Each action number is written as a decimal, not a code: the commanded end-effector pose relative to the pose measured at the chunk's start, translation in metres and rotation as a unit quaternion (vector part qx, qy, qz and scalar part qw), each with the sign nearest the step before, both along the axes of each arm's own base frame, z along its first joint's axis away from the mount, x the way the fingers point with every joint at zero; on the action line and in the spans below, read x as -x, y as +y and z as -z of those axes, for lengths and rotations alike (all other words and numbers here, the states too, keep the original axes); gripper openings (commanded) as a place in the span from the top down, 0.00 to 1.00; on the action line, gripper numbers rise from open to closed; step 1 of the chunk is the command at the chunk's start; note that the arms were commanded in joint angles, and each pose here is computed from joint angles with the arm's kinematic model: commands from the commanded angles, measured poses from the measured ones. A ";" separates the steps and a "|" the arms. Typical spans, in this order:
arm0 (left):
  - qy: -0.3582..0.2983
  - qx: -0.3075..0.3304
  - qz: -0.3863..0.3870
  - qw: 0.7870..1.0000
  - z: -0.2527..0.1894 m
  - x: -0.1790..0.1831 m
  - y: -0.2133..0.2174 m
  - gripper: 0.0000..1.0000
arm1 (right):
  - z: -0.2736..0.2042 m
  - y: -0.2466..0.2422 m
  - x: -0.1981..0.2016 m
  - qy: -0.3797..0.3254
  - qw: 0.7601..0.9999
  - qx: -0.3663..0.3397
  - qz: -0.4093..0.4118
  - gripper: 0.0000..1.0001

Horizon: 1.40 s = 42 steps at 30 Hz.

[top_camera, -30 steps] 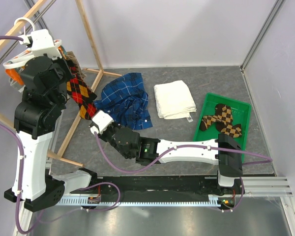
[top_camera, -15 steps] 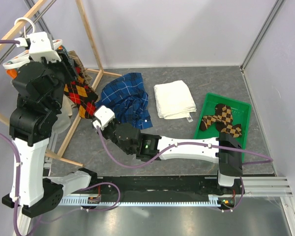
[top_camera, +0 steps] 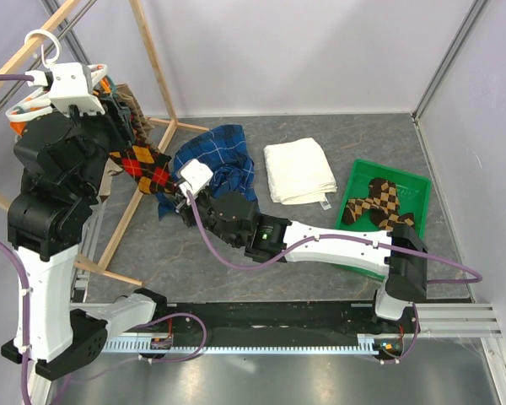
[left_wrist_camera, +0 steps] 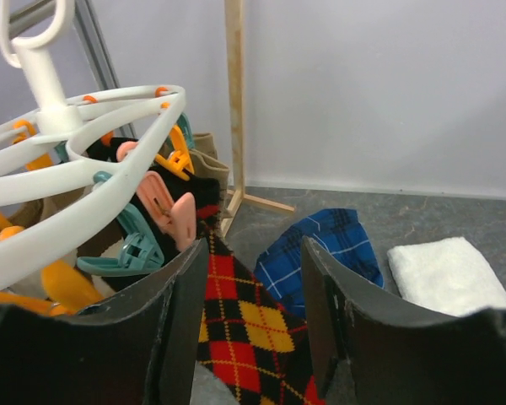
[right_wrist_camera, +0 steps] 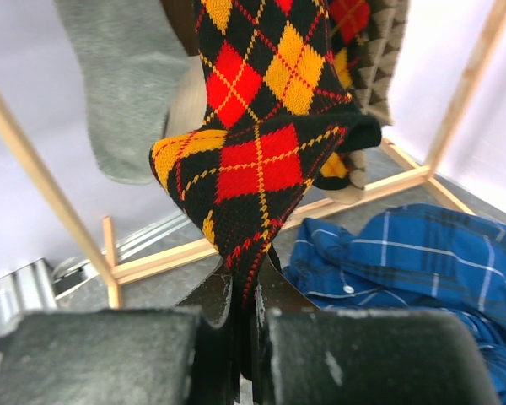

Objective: Remove the socks clipped to the hanger
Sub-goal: Remove the sock from the hanger.

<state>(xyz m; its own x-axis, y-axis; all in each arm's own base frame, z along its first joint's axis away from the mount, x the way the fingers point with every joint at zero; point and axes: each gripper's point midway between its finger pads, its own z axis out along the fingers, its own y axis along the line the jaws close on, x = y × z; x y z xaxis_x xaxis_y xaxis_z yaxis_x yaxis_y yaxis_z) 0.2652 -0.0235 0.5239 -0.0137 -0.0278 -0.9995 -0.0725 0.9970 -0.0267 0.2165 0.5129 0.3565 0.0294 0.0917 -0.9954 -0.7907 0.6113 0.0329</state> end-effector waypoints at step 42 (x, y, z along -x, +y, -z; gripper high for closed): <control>0.050 -0.034 -0.128 0.990 0.013 -0.030 0.049 0.39 | -0.052 -0.032 -0.030 0.026 0.996 -0.079 -0.021 1.00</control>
<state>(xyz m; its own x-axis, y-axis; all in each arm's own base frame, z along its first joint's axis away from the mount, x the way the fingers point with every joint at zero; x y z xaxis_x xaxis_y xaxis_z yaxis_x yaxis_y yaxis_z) 0.2973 0.0168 0.4918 -0.1712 0.0147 -0.9851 -0.2858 0.9562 0.0640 0.2489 0.4835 0.3887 -0.0368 0.1922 -0.9807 -0.7959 0.5878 0.1451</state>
